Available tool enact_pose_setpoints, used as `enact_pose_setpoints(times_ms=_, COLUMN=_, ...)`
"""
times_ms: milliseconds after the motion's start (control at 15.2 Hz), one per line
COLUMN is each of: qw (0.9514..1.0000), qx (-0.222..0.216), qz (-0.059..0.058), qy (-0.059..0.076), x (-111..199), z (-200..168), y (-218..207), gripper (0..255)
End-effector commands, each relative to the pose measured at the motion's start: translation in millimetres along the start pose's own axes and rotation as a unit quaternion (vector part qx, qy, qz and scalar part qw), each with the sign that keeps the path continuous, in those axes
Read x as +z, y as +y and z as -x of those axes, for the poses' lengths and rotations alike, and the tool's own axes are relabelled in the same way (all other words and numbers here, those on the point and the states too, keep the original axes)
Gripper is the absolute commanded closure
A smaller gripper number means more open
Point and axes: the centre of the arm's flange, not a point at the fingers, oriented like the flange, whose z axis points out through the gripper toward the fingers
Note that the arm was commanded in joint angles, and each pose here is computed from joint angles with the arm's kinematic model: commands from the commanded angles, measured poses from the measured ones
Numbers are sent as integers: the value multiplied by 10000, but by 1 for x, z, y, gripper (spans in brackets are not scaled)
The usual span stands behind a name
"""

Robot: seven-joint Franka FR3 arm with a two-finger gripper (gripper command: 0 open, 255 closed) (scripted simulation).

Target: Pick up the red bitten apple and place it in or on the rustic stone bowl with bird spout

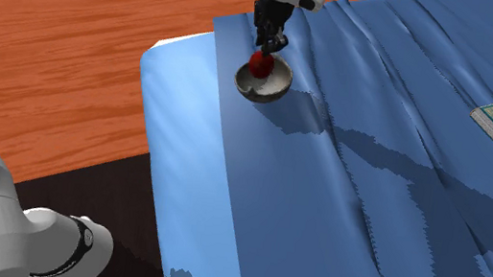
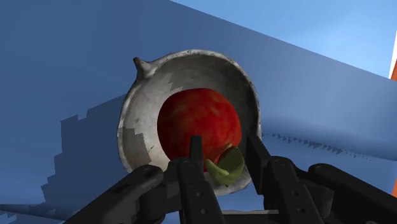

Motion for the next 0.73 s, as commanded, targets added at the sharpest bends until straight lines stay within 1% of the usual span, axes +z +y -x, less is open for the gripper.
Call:
enact_pose_setpoints(times_ms=0, qw=10000, qx=0, qz=-1, qy=2, x=0, z=0, y=0, gripper=255)
enact_pose_setpoints(times_ms=66, qw=10000, qx=0, qz=-1, qy=2, x=0, z=0, y=0, gripper=255)
enact_pose_setpoints(times_ms=132, qw=10000, qx=0, qz=-1, qy=2, x=0, z=0, y=0, gripper=0)
enact_pose_setpoints(times_ms=462, qw=10000, qx=0, qz=-1, qy=2, x=0, z=0, y=0, gripper=0)
enact_pose_setpoints(times_ms=660, qw=10000, qx=0, qz=-1, qy=2, x=-40, z=0, y=0, gripper=0)
